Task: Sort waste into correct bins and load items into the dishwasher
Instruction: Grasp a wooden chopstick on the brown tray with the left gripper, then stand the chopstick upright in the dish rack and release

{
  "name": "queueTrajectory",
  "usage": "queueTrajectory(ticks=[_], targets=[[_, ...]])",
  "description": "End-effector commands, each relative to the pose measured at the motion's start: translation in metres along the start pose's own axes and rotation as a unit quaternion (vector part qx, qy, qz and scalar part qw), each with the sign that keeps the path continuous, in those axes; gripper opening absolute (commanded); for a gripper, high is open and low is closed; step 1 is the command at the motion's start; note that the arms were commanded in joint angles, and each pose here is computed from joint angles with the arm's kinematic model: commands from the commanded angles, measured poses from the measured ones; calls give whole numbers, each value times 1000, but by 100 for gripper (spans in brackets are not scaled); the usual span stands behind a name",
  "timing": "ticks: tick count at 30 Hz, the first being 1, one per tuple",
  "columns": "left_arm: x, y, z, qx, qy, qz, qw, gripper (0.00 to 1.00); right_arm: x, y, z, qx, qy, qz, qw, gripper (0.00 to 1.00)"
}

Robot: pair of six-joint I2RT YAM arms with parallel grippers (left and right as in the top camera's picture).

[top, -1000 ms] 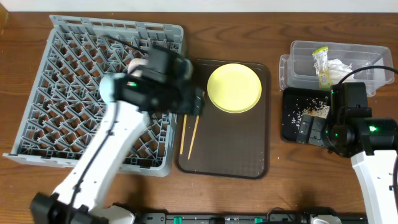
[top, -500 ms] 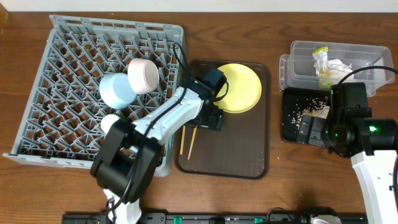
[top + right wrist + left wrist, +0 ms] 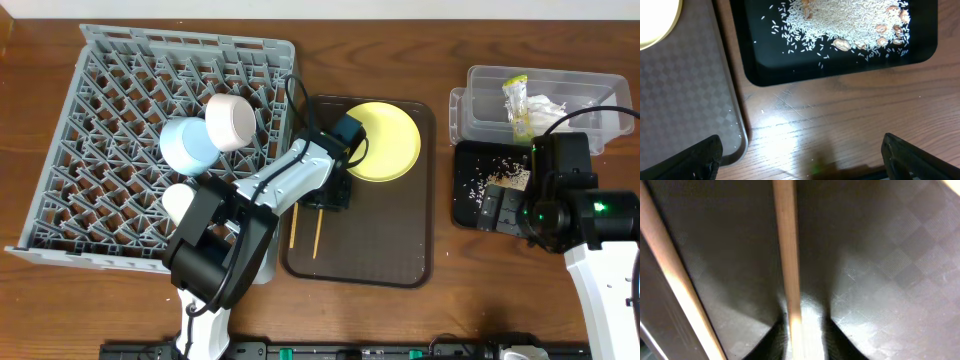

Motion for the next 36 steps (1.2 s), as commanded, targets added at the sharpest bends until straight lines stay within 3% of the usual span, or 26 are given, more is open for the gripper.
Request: queueTrajectory(ticks=[1,3,7,13,17,21,24,28,34,36], targets=[[-6,4,-14,15,26,4,1000,13,4,-2,5,-3,-11,-3,1000,99],[-6,5,-13,15,26,5,1000,6,4,-2,5,-3,-11,-3,1000,99],[-1,11,2,12,9,10,1000,6,3,-3,5,-5,-9,-3,1000,99],[5,29,75,8,-80,21,997,6,3,-3,5,-5,-8,-3,1000,99],[-10,36,129,3,-140,-22,990,6,3,-3,5,-5,-8,-3,1000,99],[-22,54,154,12,-163,-58,985,7,3,-3,5,-5,-8,-3,1000,99],[-22,75,151,22,-150,-55,987,7,3,-3,5,-5,-8,-3,1000,99],[-17,112,141,30,-136,-2,990,6,2,-3,5,-5,-8,-3,1000,99],[-14,121,123,31,-115,11,993,6,3,-3,5,-5,-8,-3,1000,99],[-12,121,117,31,-109,11,993,13,2,-3,5,-5,-8,-3,1000,99]])
Point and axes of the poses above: each gripper's point midway between its finger pads, its own z axis back along the fingers, its own y axis along the line the jaws close on, x = y × z, the point moved 7 cm from there along z, back along the fingers, and after that the axes turned 9 degrees about -z, right-handed, at the moved point
